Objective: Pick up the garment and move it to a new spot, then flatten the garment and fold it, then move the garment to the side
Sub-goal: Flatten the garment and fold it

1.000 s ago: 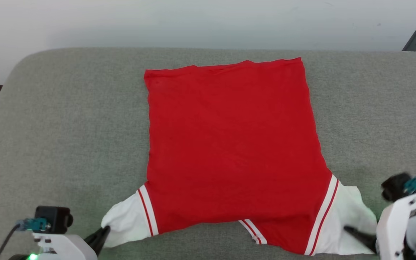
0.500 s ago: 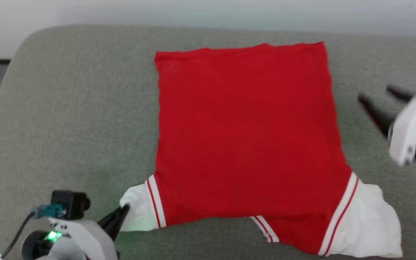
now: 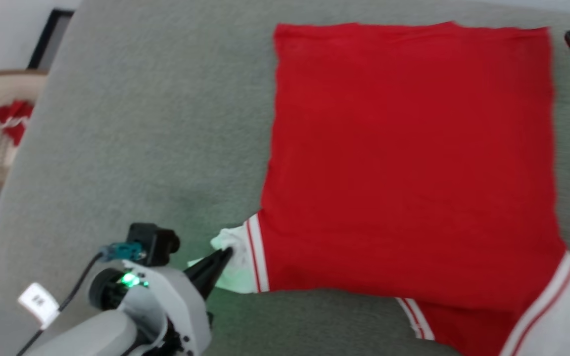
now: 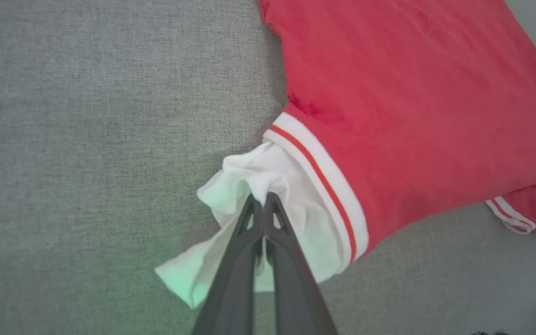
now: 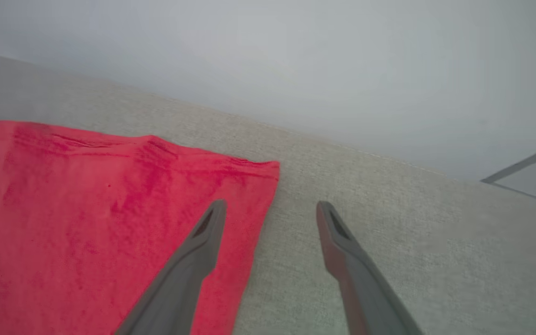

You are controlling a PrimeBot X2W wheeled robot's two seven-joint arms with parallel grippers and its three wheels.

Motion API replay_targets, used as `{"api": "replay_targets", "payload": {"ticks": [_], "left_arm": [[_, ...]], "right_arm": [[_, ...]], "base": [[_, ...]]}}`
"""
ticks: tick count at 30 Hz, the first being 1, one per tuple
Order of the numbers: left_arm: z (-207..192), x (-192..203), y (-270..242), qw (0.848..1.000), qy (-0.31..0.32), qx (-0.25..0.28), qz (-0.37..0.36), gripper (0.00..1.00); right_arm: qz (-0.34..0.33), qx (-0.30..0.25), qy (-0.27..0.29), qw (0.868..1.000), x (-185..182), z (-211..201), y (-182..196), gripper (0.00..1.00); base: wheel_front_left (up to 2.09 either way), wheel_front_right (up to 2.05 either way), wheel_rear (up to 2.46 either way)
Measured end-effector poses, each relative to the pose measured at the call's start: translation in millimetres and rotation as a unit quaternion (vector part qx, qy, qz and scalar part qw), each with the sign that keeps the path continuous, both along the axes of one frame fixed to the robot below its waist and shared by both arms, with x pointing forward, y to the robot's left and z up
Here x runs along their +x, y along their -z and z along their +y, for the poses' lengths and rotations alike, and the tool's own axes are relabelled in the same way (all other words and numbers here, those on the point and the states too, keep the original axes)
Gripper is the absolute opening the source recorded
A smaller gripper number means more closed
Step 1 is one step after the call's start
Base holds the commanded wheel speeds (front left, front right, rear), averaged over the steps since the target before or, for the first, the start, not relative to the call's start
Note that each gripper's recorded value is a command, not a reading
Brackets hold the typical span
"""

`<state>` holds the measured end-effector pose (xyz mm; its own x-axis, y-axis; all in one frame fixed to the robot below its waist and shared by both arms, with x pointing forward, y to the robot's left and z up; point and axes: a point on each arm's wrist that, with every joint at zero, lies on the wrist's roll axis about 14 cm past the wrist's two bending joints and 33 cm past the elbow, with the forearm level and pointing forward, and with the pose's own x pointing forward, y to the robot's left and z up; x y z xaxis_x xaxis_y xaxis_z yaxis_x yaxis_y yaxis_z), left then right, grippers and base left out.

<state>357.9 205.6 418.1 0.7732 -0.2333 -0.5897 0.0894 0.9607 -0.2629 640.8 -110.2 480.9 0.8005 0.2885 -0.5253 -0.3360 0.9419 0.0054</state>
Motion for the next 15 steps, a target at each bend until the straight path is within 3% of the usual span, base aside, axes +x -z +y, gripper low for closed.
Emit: {"api": "replay_targets", "payload": {"ticks": [9, 15], "left_arm": [[8.8, -7.0, 17.2, 0.999, -0.018, -0.003, 0.026, 0.0], [15.9, -16.3, 27.7, 0.998, -0.035, -0.004, 0.044, 0.0]], "right_arm": [[0.117, -0.013, 0.033, 0.992, 22.7, 8.4, 69.0, 1.0], [0.177, 0.007, 0.038, 0.983, 27.4, 27.9, 98.1, 1.0]], "base": [[0.0, 0.0, 0.0], [0.0, 0.0, 0.0]]}}
